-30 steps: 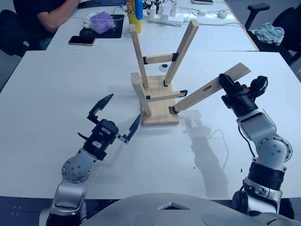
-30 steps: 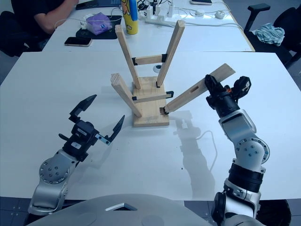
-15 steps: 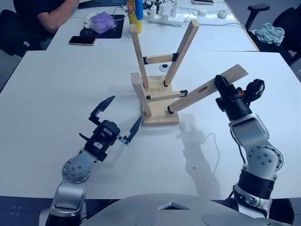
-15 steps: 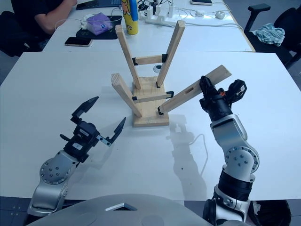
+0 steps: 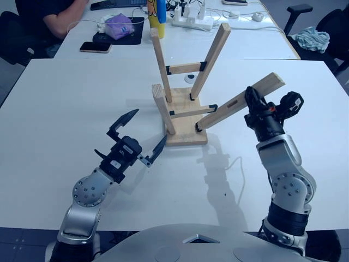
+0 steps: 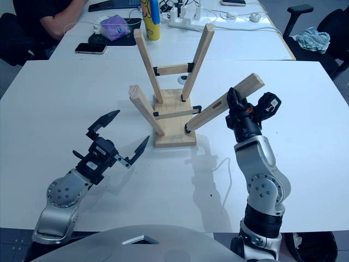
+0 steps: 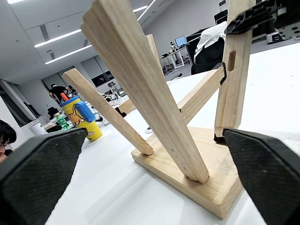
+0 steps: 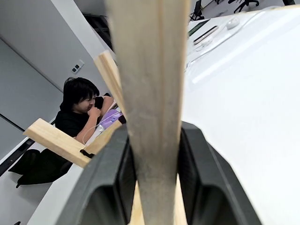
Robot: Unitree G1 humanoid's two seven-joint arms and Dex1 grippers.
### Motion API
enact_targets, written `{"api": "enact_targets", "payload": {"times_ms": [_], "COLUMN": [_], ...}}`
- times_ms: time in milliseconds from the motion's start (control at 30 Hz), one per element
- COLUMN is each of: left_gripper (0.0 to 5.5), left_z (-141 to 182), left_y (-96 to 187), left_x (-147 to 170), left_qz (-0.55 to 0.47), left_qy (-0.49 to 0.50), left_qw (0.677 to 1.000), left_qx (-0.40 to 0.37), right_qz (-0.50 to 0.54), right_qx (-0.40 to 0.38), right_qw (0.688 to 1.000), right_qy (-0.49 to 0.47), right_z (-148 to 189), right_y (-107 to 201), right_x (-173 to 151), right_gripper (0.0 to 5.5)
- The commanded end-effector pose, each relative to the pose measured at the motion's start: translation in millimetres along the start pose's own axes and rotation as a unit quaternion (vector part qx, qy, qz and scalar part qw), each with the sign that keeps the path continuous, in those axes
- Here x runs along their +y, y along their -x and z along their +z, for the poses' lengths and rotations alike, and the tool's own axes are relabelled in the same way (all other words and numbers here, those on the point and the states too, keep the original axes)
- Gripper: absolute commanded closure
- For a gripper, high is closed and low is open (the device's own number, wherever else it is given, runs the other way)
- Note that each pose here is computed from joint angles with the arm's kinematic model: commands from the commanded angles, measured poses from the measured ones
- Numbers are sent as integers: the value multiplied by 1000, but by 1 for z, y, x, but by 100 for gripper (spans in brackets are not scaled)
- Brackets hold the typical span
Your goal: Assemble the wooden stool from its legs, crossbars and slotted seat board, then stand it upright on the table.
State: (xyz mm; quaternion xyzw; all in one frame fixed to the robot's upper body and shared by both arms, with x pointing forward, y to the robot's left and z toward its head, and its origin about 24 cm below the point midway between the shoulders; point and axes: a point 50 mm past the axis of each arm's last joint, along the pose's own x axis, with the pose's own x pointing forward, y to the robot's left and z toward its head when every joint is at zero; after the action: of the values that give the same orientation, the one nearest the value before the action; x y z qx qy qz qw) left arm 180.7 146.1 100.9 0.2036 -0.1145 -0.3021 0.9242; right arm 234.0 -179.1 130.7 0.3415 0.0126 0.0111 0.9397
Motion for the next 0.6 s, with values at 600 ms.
{"api": "enact_targets", "payload": {"times_ms": [600], "left_gripper": [10], "left_z": [0], "left_y": [-2], "left_x": [-3], "left_qz": [-2], "left_qy": [-1], "left_qw": [1000], "left_qx": [5], "right_qz": [24], "right_qx": [21], "right_qw": [989], "right_qy": [142], "right_z": [-28], "right_y": [-12], "right_x": [13], "right_gripper": [445]}}
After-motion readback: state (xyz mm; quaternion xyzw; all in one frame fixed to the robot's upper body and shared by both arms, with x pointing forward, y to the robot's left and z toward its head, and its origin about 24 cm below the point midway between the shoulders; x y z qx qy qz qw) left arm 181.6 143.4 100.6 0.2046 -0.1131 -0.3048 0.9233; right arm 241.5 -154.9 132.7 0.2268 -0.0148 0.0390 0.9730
